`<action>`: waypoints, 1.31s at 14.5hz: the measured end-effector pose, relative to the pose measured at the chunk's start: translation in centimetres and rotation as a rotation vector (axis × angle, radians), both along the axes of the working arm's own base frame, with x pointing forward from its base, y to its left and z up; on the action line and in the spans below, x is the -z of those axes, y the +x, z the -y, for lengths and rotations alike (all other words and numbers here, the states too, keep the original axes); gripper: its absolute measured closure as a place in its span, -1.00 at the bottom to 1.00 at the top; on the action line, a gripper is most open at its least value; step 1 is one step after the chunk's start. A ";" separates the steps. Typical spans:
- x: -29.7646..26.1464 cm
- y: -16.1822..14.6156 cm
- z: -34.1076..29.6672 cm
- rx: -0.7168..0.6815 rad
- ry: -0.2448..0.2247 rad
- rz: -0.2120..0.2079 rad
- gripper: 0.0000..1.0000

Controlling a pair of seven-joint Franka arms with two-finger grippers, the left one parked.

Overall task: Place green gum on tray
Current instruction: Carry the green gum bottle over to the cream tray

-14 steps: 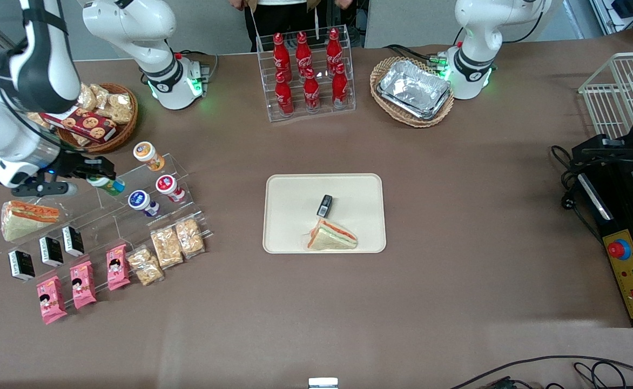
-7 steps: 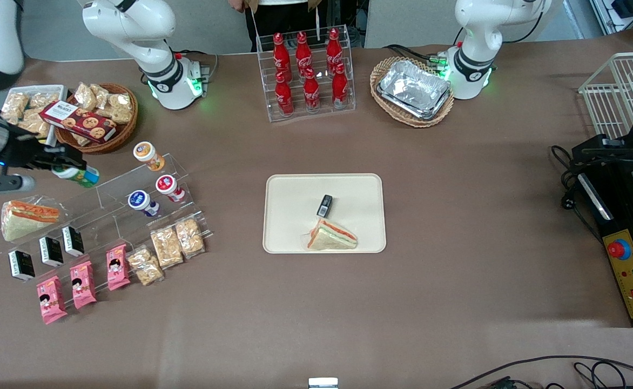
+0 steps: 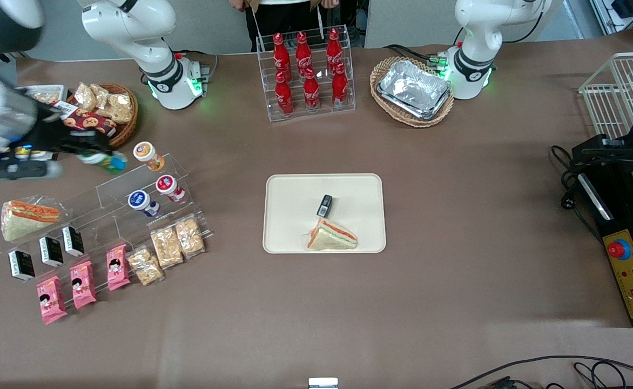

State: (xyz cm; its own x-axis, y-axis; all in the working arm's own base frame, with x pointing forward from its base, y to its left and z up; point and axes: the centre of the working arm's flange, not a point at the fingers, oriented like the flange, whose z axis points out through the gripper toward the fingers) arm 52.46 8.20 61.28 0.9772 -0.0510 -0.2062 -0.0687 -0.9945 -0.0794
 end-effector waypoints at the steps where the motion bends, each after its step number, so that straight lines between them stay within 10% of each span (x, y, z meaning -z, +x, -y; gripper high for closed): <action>1: 0.2 -0.3 -2.7 0.012 -0.012 -0.006 -0.18; 10: 10.3 -2.2 -20.4 0.106 -0.079 0.007 -0.18; 19: 24.5 -4.2 -26.0 0.151 0.000 0.021 -0.18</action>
